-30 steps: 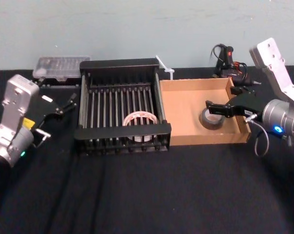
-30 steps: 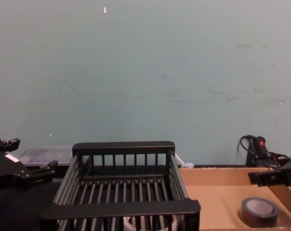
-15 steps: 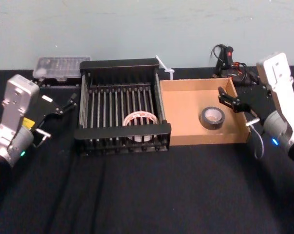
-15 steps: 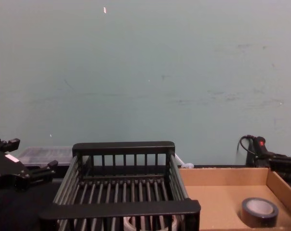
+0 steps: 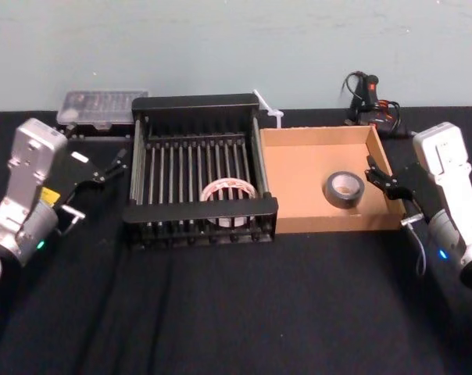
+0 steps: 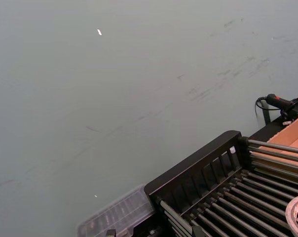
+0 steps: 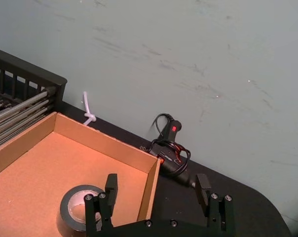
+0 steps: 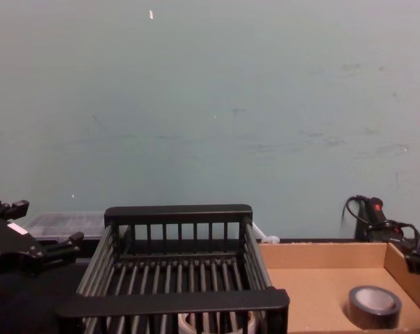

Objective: Pick up the white tape and place it into the black box , Pick up the silver tape and place it into the brown box.

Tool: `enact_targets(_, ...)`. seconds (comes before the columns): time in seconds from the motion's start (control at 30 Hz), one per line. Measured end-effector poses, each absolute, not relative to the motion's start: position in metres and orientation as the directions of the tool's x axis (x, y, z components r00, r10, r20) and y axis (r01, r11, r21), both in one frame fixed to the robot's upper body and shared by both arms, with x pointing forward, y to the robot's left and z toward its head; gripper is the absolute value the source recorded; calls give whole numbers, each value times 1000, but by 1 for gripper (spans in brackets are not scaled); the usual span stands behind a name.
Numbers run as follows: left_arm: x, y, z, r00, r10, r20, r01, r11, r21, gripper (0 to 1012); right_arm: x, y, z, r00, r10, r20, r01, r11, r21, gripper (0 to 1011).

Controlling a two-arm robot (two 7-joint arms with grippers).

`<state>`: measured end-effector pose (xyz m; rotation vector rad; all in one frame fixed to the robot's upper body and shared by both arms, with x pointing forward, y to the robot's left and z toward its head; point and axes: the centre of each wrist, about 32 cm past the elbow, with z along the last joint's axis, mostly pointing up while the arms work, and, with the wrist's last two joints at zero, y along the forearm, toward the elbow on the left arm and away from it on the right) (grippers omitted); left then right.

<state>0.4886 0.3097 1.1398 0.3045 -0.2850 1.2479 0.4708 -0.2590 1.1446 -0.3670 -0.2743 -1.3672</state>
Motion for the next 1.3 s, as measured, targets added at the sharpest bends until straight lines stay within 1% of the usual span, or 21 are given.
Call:
enact_targets(0.17,489,310,1140,292,880,374,-955,287,70,1001,469,-260,1145,172,-905,389,985,151,-85,1002)
enact_targets(1.3,489,310,1140,292,880,374,-955,287,70,1001,470,-259,1144,177,-903,392,984,155,-88,1002)
